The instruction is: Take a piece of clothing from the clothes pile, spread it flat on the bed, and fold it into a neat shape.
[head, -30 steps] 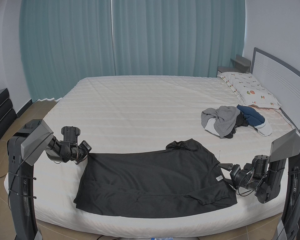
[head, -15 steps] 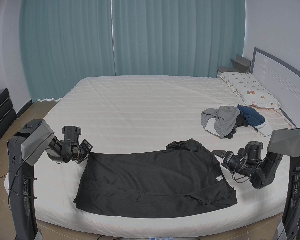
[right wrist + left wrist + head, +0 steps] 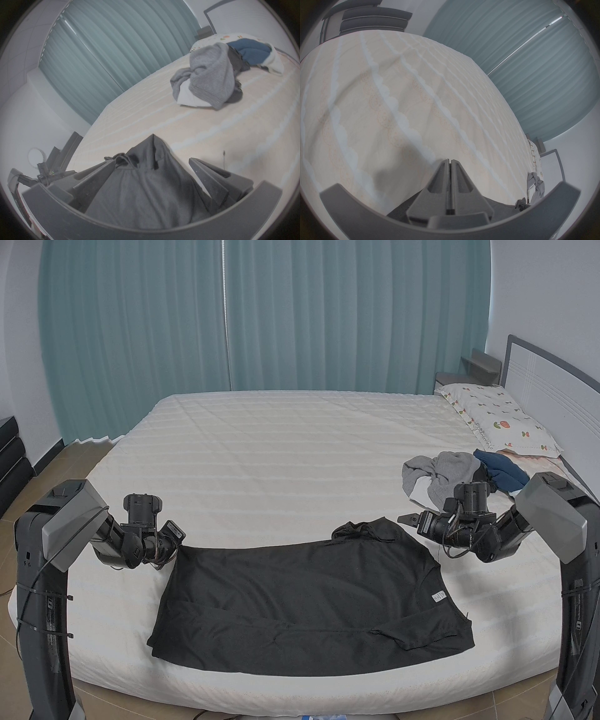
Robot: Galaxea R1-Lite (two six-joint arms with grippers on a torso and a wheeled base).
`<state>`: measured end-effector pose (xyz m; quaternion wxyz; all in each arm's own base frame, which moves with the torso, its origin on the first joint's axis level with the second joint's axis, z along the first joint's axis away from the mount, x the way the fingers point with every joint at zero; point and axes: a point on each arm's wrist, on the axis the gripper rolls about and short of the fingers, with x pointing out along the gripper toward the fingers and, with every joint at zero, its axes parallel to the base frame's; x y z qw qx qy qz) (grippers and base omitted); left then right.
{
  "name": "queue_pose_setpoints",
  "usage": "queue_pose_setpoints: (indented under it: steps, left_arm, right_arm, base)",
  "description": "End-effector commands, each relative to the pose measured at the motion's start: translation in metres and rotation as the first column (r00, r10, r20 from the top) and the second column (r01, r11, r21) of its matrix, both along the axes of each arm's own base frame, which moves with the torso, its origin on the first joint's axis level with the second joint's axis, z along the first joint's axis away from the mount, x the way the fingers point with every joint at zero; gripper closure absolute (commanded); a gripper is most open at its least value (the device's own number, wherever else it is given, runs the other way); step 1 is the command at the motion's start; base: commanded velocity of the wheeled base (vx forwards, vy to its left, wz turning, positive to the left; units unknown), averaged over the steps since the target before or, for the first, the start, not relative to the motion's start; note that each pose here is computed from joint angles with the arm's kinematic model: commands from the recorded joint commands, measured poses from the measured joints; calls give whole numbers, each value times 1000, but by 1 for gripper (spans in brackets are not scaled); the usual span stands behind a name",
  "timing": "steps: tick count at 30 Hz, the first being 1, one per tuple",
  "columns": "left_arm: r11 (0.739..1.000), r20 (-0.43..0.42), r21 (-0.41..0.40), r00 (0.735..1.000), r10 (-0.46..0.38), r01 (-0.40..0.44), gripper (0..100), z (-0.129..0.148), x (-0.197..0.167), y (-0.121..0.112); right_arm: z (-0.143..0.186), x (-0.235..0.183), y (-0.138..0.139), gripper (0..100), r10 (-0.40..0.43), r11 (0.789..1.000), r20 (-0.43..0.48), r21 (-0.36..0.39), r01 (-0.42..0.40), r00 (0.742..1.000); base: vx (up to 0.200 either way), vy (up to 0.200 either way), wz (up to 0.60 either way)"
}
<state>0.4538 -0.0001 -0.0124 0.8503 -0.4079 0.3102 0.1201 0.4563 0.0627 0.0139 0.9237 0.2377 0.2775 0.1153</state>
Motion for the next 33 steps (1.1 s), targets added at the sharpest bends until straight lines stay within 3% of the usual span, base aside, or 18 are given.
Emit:
queue_pose_setpoints:
  steps: [1,13,14,26,33]
  left_arm:
    - [1000,0,-3,1000,-1,1,100,0,-1,0]
    - [1000,-1,-2,1000,-2,2,100,-1,-1,0]
    - [1000,-1,-2,1000,-2,2,100,-1,-1,0]
    - [1000,5,-3,1000,-3,3,100,0,0,0]
    - [1000,34,-6,999,1,-1,100,14,0,2]
  right_arm:
    - [-30,27,15,0,14,997,-36,-71,-16,999]
    - [-36,36,15,0,-9,999,-45,-41,7,999]
    - [-36,36,13,100,-15,999,-47,-36,13,999]
    - [-37,33,-2,100,-48,998,-79,-36,46,996]
    - [-12,24,-11,100,-93,995,-79,40,96,993]
  base:
    - [0,0,0]
    - [0,0,0]
    - [0,0,0]
    - [0,0,0]
    - [0,0,0]
